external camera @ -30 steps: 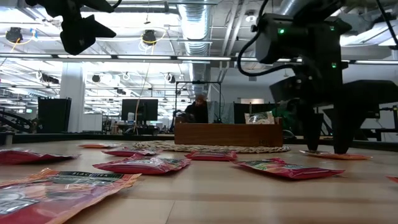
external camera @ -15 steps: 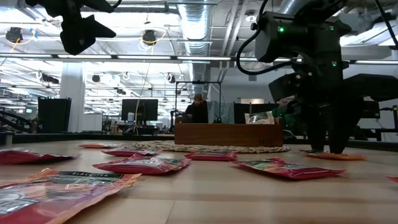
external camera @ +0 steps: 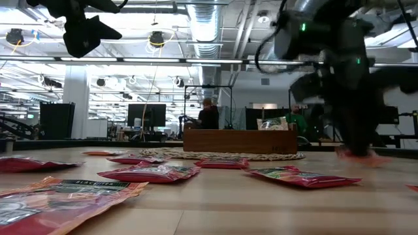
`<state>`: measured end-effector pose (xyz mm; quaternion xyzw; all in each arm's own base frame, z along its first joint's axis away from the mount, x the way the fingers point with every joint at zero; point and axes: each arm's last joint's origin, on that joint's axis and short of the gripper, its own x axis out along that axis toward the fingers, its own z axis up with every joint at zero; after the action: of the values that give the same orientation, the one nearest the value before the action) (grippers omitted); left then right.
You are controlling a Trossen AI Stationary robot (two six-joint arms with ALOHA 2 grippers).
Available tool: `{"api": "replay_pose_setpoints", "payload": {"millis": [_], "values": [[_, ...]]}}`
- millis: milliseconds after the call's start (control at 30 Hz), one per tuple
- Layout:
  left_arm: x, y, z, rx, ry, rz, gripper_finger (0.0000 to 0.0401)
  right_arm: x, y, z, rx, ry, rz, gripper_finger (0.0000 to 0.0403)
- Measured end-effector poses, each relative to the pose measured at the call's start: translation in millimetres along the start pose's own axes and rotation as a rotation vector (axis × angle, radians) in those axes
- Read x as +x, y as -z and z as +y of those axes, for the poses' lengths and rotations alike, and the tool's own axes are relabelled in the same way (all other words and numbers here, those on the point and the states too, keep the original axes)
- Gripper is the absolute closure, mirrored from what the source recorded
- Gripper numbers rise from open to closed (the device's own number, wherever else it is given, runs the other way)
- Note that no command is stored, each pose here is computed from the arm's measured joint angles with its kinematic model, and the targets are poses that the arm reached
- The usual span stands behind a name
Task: Pick & Place Tea
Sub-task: Put the orange tea bag into the middle slot of the wooden organizer
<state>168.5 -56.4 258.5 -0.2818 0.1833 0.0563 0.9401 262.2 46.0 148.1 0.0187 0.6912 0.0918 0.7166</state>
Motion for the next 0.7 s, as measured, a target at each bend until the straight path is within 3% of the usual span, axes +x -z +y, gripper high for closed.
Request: {"api": "replay_pose_setpoints", "payload": {"millis": [133,300,533,700], "values": [[0.0,0.0,-0.1,0.000,0.001,0.000,0.0205,-32.5,7.5,4.4,0.044,0.000,-0.028,0.0399],[0.0,-0.2,0.0,0.000,-0.003,-0.004,0.0205,-87.6,4.5,10.2,0.057,0.080,-0.183,0.0401],[0.0,-0.5,0.6,0.003,-0.021,-0.019,0.0205,-157.5,-31.9,3.8,0.112,0.508,-0.488,0.0402],[0.0,-0.7,0.6,0.007,-0.025,-0.024,0.0205,-164.2,-64.0,-19.6,0.136,0.685,-0.476,0.0402]]}}
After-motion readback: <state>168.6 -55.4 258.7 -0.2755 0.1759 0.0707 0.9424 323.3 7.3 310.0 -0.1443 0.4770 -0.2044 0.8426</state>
